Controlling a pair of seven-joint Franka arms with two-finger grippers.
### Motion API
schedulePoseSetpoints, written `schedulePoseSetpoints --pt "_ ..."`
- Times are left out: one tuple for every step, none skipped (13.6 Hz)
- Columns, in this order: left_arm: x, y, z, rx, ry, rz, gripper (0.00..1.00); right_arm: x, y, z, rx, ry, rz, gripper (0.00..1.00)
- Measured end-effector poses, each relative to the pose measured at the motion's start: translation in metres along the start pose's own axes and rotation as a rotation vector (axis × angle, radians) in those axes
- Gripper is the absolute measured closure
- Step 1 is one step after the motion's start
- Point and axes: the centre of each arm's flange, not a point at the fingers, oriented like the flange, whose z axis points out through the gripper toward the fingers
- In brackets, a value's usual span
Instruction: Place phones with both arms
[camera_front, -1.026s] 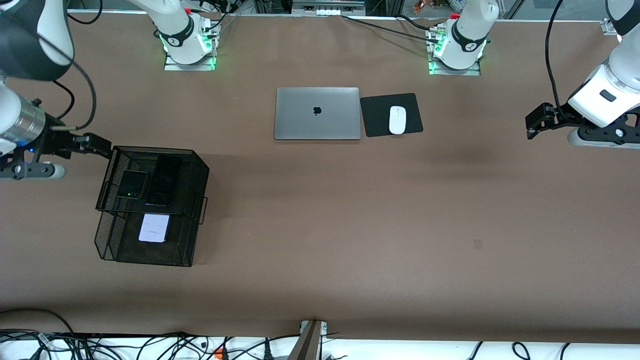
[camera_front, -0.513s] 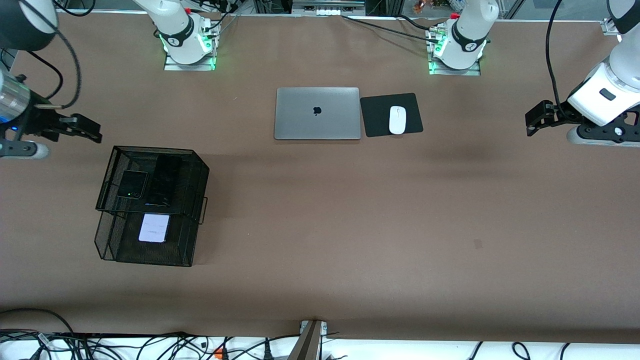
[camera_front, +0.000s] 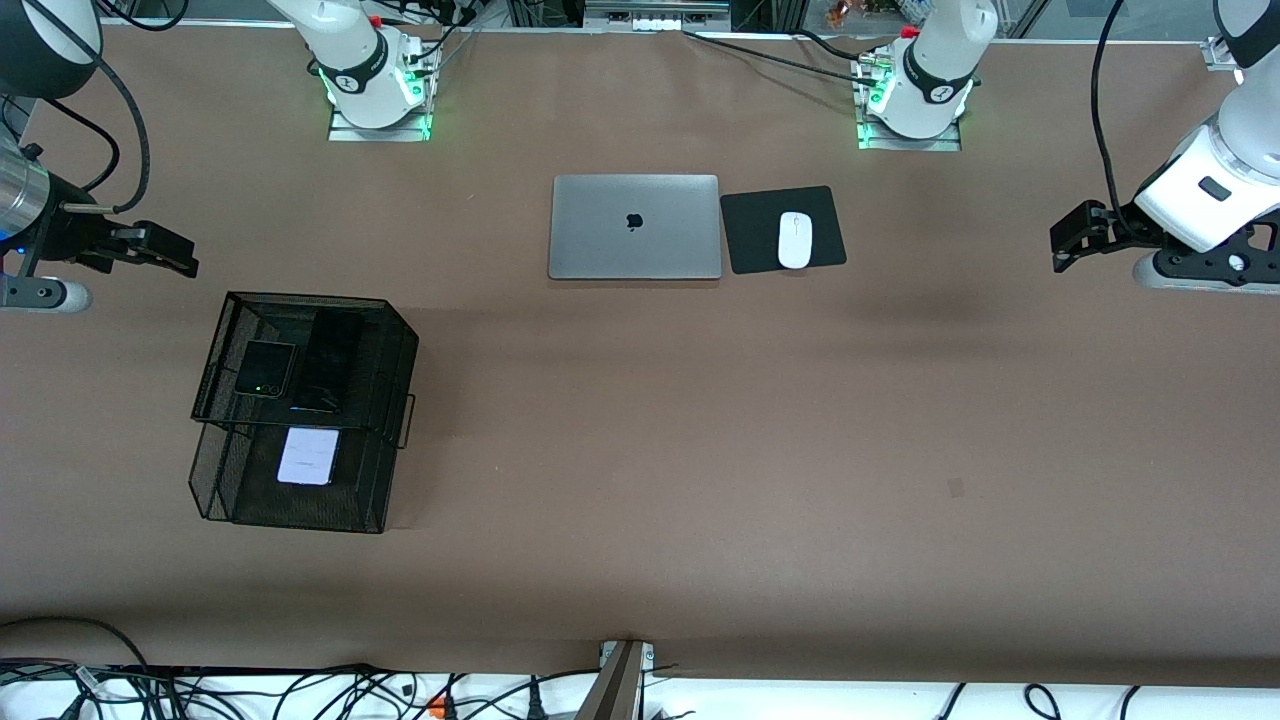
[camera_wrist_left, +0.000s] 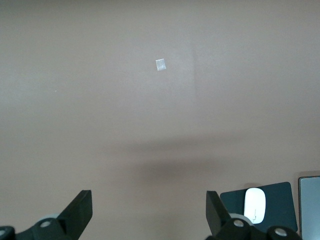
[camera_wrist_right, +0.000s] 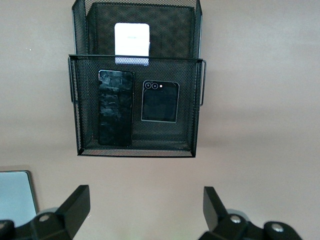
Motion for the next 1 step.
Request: schedulePoseSetpoints --pt "0.0 0.0 0.0 0.0 0.0 0.0 0.0 -0.0001 0.0 -0.0002 0.0 0.0 0.0 0.0"
